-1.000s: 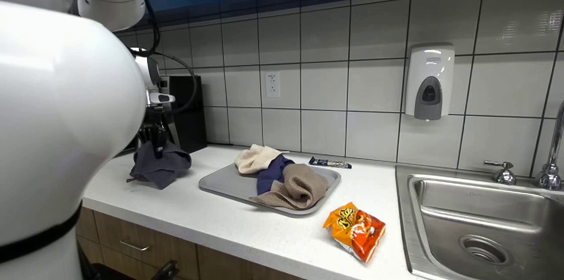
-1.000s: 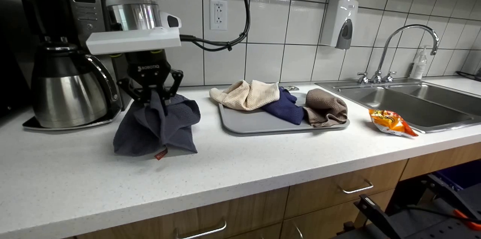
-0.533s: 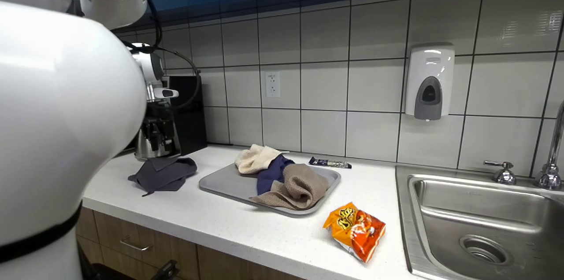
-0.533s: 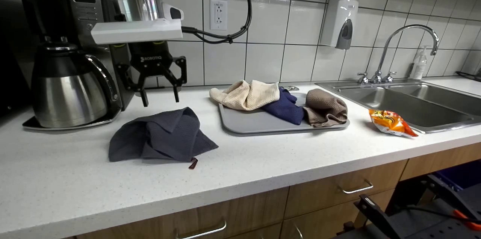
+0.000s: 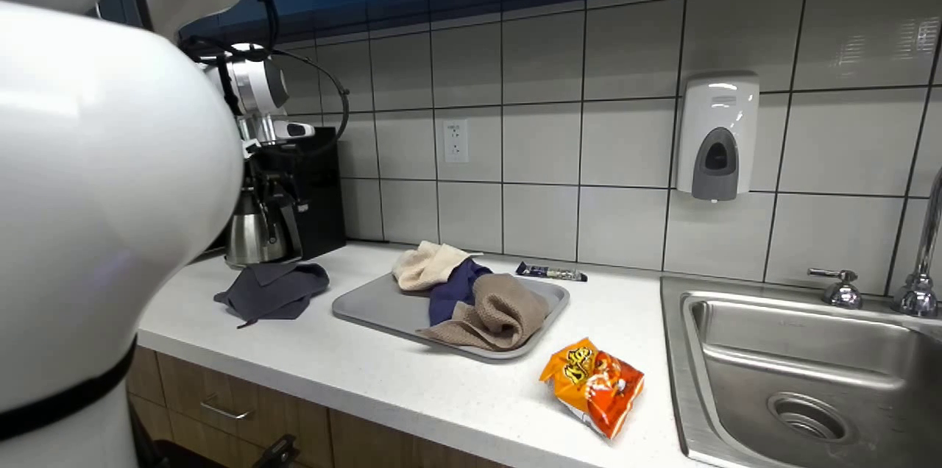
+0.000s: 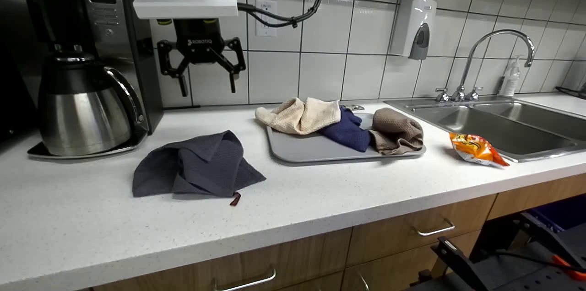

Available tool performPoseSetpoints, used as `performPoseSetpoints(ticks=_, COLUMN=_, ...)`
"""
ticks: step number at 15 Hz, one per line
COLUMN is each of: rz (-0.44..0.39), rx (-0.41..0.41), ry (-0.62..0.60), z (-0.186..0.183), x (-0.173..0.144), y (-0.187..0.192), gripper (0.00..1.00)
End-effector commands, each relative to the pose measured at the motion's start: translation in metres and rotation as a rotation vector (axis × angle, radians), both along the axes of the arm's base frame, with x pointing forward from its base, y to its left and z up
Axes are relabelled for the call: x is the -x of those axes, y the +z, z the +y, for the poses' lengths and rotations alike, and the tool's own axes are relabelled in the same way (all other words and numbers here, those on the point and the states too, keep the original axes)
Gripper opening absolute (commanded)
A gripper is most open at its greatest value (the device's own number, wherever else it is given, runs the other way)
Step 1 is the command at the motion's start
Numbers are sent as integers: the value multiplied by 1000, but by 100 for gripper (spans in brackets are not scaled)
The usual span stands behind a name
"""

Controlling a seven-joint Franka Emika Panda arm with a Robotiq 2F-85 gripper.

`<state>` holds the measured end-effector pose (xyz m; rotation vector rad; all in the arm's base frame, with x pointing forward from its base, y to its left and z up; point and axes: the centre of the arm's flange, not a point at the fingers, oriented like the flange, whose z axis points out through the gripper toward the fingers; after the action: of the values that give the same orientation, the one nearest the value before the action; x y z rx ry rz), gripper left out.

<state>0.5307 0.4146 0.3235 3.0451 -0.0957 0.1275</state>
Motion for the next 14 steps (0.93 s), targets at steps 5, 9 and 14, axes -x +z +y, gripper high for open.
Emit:
performPoseSetpoints(ticks=5, rz=-12, rx=5, ry=-27, z=-74, x=3, y=29, gripper=100)
performPoseSetpoints(ticks=9, rz=-11, rx=18, ry=-35, z=-113, x=-7, y=24, gripper=100)
performPoseSetpoints(ticks=14, rz=-17, rx=21, ry=-47, z=-159, x=-29, y=9, gripper=100)
